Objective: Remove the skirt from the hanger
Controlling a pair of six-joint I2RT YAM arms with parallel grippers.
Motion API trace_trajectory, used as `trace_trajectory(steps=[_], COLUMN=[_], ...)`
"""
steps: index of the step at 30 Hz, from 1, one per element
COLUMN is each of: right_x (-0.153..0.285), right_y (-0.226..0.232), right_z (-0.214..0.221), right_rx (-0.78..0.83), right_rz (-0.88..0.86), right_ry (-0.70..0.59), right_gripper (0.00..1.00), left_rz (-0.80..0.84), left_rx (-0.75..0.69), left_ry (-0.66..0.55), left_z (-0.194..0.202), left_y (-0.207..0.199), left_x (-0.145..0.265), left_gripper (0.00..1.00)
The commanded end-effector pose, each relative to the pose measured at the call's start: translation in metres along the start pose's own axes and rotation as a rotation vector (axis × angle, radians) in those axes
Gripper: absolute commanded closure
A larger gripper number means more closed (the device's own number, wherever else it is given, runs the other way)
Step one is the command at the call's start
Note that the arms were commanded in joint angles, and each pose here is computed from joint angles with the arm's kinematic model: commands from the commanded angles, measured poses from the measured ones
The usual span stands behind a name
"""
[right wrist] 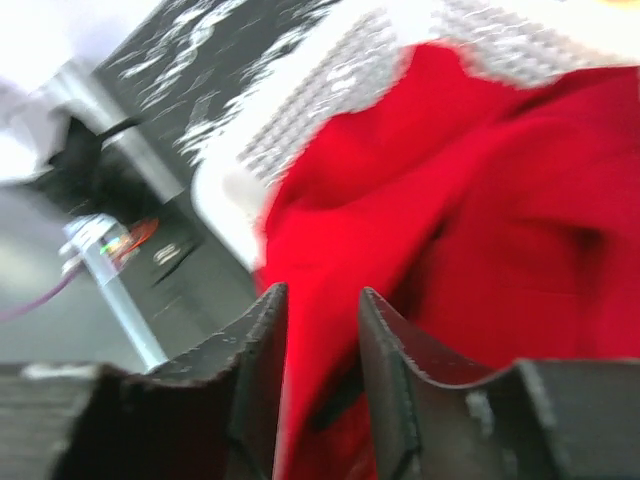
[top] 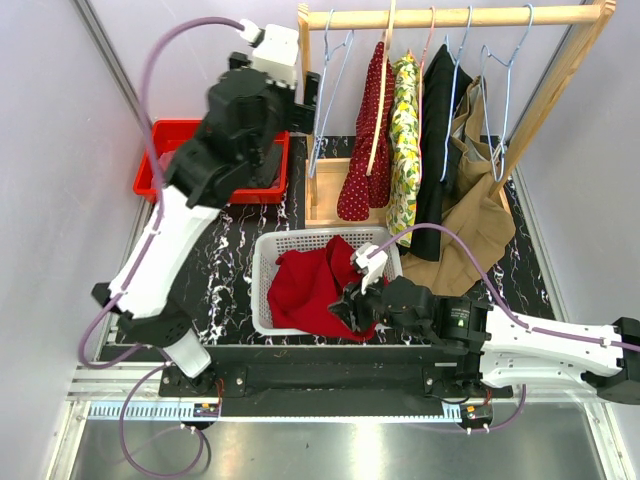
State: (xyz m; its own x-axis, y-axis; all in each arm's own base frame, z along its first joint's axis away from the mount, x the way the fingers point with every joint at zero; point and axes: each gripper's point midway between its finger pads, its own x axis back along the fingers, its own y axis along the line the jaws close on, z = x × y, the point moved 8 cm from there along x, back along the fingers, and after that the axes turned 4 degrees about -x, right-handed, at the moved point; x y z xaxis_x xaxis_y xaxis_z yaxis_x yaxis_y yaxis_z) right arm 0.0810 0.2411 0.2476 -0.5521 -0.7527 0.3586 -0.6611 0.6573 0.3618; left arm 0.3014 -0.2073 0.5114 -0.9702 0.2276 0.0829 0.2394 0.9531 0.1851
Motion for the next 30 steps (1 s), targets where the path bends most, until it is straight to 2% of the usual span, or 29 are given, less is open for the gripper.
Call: trace_trajectory(steps=[1,7,10,11,14,15,19,20,22,27,29,30], right_x=[0.01,0.004,-0.002,-0.004,-0.021,-0.029,-0.065,-0.071,-0.088,-0.132,-0.146,-0.155], right_y=[0.039,0.056,0.057,0.055,0.036,0.025,-0.037,-0.046,-0.06,-0.058,-0.053,-0.053], right_z=[-0.009,0.0,0.009,0.013,0.024,0.033,0.029,0.026,0.022,0.024,0.026,0.038], right_rx=[-0.071,-0.089,-0.09,-0.089,-0.07,-0.053,0.023,0.022,0.021,0.006,-0.018,-0.021], right_rz=[-0.296,-0.429,-0.465,-0.473,-0.356,-0.265,0.21,0.263,0.338,0.299,0.26,0.246], right_ry=[0.069,0.161,0.229,0.26,0.292,0.328,0.216,0.202,0.142,0.057,0.064,0.108], right_gripper=[0.62,0.63,0.69,0.75,0.82,0.84,0.84,0.84,0.84,0.86,0.86,0.86], left_rz=[0.04,0.073,0.087,0.096,0.141,0.166,0.26,0.271,0.295,0.35,0.363,0.375], left_rx=[0.071,0.083,0.085,0.084,0.083,0.078,0.034,0.017,-0.003,0.007,0.009,0.007], left_ry=[-0.182,-0.224,-0.24,-0.243,-0.255,-0.259,-0.232,-0.212,-0.189,-0.189,-0.189,-0.191], left_z=[-0.046,-0.057,-0.06,-0.061,-0.063,-0.063,-0.054,-0.048,-0.042,-0.045,-0.045,-0.046], left_y=[0.024,0.029,0.032,0.032,0.031,0.03,0.011,0.005,-0.007,-0.031,-0.037,-0.041], left_x=[0.043,0.057,0.064,0.066,0.074,0.077,0.076,0.071,0.063,0.054,0.053,0.055], left_gripper=[0.12,0.12,0.14,0.14,0.14,0.15,0.16,0.16,0.17,0.17,0.17,0.18])
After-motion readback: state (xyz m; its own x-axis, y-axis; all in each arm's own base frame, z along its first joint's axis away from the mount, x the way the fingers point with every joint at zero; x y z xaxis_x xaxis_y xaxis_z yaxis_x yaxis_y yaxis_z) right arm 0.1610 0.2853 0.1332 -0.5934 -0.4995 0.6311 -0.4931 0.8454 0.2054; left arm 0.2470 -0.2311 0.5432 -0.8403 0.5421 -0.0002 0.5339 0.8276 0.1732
